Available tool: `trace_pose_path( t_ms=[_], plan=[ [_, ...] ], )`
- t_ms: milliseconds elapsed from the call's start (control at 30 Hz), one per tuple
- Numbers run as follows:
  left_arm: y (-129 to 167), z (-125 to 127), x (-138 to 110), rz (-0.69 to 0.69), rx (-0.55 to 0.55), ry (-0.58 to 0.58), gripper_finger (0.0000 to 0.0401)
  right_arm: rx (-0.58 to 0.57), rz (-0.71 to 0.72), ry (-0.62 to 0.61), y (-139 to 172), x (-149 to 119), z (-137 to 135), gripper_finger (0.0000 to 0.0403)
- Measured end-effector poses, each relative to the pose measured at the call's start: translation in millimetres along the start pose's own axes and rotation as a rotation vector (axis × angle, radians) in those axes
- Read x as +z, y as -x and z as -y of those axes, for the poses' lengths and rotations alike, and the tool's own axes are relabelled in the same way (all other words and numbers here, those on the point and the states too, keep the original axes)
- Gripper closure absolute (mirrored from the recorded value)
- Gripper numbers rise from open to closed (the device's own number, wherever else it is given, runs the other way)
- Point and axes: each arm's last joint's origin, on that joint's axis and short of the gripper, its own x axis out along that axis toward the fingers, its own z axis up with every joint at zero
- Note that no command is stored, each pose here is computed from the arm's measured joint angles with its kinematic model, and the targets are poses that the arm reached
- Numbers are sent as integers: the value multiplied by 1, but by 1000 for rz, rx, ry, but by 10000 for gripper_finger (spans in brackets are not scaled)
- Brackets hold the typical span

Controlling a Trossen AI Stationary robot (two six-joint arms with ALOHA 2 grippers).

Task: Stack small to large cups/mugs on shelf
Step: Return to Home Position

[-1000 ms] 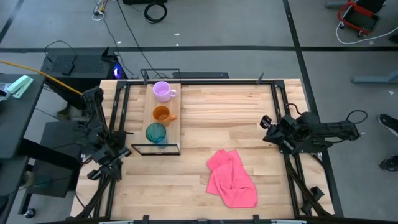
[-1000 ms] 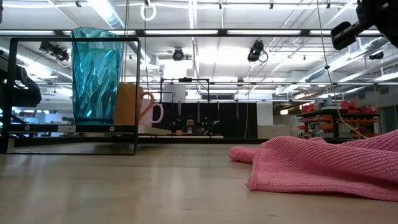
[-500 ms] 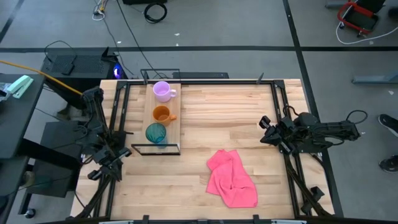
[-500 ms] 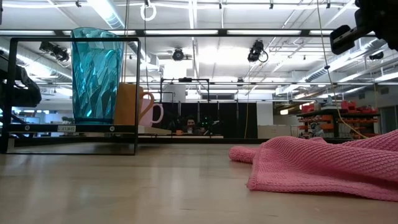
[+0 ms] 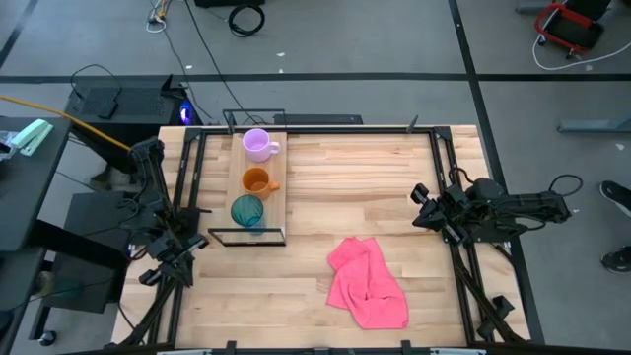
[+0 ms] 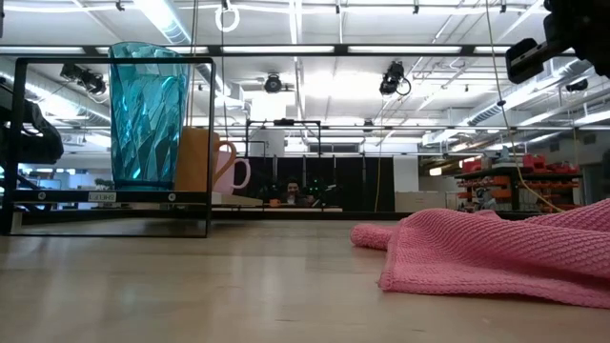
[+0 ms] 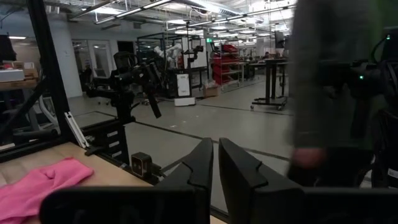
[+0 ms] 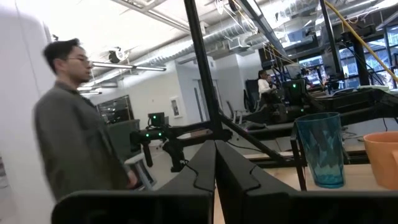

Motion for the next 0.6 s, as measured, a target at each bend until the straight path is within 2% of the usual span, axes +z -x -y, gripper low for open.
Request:
trace_pose_path(
  t_ms=[233, 600],
  plan=[
    [0, 0, 0, 0, 0, 0, 360, 0, 0, 0, 0, 0, 0, 387],
    [0, 0, 0, 0, 0, 0, 373, 0, 0, 0, 0, 0, 0, 387]
  ],
)
